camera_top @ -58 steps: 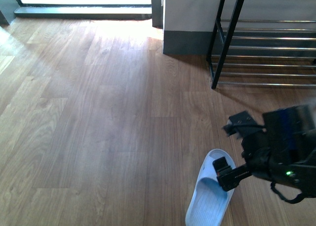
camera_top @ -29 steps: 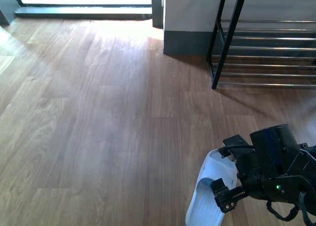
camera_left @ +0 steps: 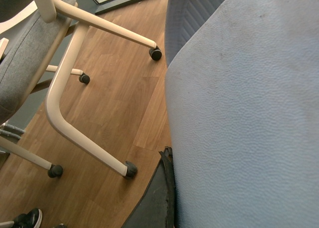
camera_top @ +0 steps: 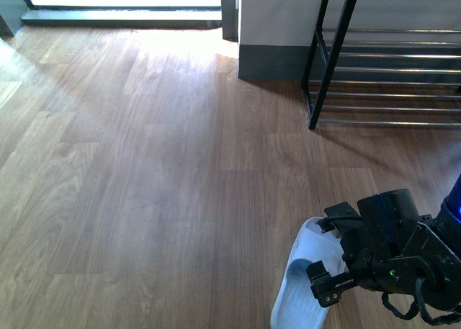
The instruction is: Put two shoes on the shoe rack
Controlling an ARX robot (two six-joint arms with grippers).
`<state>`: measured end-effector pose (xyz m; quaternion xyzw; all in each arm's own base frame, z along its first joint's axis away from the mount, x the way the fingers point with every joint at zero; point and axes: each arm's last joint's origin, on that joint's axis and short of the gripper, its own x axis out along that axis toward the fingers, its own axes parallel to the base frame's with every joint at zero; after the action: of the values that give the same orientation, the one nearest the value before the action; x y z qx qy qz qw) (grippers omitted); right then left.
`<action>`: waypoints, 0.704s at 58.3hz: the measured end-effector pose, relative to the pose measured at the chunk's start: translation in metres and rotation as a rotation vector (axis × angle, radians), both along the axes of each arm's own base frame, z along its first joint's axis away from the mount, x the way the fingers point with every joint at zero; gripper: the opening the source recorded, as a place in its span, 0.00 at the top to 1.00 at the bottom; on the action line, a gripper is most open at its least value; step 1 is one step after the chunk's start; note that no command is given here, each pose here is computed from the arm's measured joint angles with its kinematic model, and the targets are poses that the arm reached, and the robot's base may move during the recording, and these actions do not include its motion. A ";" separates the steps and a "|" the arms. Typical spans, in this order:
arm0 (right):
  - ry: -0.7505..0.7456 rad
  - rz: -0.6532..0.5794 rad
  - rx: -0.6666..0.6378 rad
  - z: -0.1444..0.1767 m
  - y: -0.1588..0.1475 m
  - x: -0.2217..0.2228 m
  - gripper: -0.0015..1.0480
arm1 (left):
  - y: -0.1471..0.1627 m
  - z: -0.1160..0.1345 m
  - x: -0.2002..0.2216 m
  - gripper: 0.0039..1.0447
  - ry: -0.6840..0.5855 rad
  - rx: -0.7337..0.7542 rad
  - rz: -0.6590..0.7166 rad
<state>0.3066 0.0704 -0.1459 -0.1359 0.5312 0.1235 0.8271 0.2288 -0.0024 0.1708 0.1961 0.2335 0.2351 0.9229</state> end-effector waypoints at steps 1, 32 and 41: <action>0.002 -0.001 -0.002 -0.002 0.000 0.001 0.09 | 0.000 0.000 0.000 0.98 0.000 0.000 0.000; -0.115 0.003 -0.167 -0.016 -0.001 0.007 0.61 | 0.000 0.000 0.000 0.98 0.000 0.000 0.000; -0.151 -0.008 -0.193 -0.014 0.000 0.008 0.80 | 0.000 0.000 0.000 0.98 0.000 0.000 0.000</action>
<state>0.3147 0.0703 -0.1598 -0.2216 0.4773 0.0583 0.8484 0.2288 -0.0024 0.1707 0.1961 0.2337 0.2351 0.9228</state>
